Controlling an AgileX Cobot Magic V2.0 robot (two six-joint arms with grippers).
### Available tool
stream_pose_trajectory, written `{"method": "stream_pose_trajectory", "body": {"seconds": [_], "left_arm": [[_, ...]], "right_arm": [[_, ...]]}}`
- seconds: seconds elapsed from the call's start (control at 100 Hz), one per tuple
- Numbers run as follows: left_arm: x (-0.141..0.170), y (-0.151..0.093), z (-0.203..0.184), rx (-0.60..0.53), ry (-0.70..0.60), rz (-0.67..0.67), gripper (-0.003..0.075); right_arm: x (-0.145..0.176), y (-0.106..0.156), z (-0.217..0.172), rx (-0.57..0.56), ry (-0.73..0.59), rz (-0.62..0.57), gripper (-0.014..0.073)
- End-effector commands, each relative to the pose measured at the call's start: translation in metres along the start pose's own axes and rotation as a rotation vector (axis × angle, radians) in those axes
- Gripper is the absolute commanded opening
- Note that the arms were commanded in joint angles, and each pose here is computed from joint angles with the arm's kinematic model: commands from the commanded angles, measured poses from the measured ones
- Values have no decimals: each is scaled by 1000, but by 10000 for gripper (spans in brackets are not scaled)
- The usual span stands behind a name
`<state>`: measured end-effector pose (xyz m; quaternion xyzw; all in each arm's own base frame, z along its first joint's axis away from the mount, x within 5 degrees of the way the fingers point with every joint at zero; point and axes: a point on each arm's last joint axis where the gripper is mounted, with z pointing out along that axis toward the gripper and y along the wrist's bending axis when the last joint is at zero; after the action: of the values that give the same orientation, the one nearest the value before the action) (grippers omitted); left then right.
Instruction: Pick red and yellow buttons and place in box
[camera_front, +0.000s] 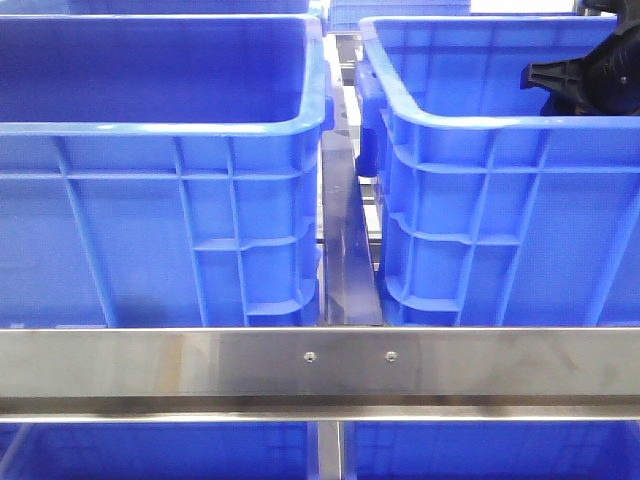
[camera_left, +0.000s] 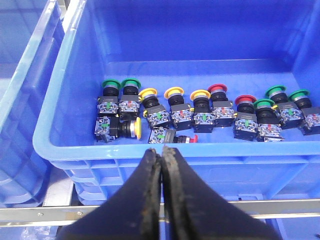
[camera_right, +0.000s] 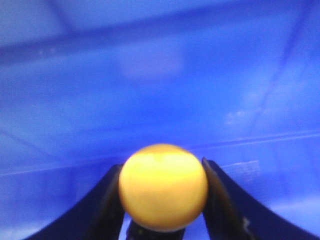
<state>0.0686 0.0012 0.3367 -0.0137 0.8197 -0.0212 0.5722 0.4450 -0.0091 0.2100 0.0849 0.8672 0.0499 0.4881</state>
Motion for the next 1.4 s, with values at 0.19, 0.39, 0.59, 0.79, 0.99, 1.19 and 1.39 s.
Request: {"method": "stream_pose_trajectory", "body": {"seconds": [0.19,0.39,0.59,0.79,0.99,1.19,1.39], "left_arm": [[-14,-2,-3,17,-98,-3,-19],[-14,-2,-3,18,-98,-4,-19],[-14,-2,-3,23,-96,-11,-19],[-14,-2,-3,22,-96,-11,-19],[-14,-2,-3,23,-96,-12,-19],[-14,-2,-3,23,-96,-12,-19],[-14,-2,-3,23,-96,-12,-19]], "right_arm": [[-17,6,-11,-45,-54,-7,214],[-19,6,-12,-48,-60,21,463],[-31,8,-26,-47,-98,19,522],[-52,12,-53,-52,-168,17,522],[-61,16,-97,-72,-227,14,522],[-53,16,-158,-90,-279,10,522],[-33,19,-217,-145,-340,-1,522]]}}
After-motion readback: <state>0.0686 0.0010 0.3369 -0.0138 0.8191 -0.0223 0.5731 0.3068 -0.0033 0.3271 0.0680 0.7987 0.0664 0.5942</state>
